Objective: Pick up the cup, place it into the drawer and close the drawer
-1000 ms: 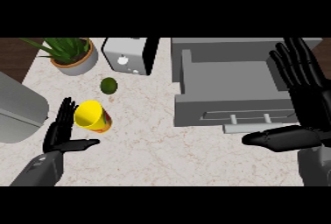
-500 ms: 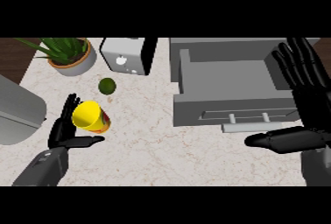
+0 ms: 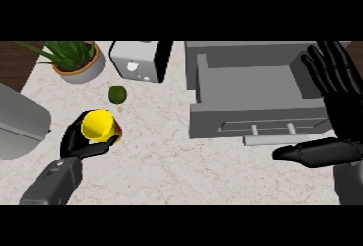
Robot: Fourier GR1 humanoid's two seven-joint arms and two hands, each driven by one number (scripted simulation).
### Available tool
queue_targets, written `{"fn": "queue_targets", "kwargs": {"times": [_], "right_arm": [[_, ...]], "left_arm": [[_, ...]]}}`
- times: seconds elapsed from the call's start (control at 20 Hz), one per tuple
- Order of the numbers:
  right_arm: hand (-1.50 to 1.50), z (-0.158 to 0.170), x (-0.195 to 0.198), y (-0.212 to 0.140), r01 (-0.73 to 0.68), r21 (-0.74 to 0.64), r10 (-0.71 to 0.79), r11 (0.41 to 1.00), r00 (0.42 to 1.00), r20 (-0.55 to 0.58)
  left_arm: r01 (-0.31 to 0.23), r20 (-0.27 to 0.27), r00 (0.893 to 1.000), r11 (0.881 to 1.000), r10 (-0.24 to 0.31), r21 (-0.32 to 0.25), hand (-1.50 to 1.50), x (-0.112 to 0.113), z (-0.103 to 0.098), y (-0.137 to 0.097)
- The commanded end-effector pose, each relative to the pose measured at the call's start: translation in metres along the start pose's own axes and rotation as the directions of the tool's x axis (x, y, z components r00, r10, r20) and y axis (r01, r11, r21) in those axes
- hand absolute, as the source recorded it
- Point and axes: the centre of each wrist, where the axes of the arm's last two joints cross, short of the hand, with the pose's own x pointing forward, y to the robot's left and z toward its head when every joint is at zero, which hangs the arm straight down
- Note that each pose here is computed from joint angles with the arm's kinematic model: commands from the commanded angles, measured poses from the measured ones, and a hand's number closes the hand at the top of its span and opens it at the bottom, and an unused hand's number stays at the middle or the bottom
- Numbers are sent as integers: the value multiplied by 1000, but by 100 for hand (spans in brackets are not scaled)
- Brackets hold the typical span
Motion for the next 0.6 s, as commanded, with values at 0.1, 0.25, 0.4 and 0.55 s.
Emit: {"fn": "queue_targets", "kwargs": {"times": [0.1, 0.25, 0.4, 0.55], "right_arm": [[-150, -10, -4, 0, -3, 3, 3, 1000, 1000, 2], [-150, -10, 0, 1, 5, -4, -5, 1000, 1000, -13], [-150, -1, 1, -11, 6, -11, -6, 1000, 1000, -17], [-150, 2, 2, -6, -2, -33, 2, 999, 1000, -9]], "left_arm": [[176, 215, 957, 979, -194, 97, 150, 3, -4, -1], [52, 280, 957, 994, -78, 101, 150, -1, -10, -19], [-41, 321, 947, 999, 30, 27, 150, 26, -32, 8], [-59, 339, 940, 994, 23, 97, 150, -8, 1, -21]]}}
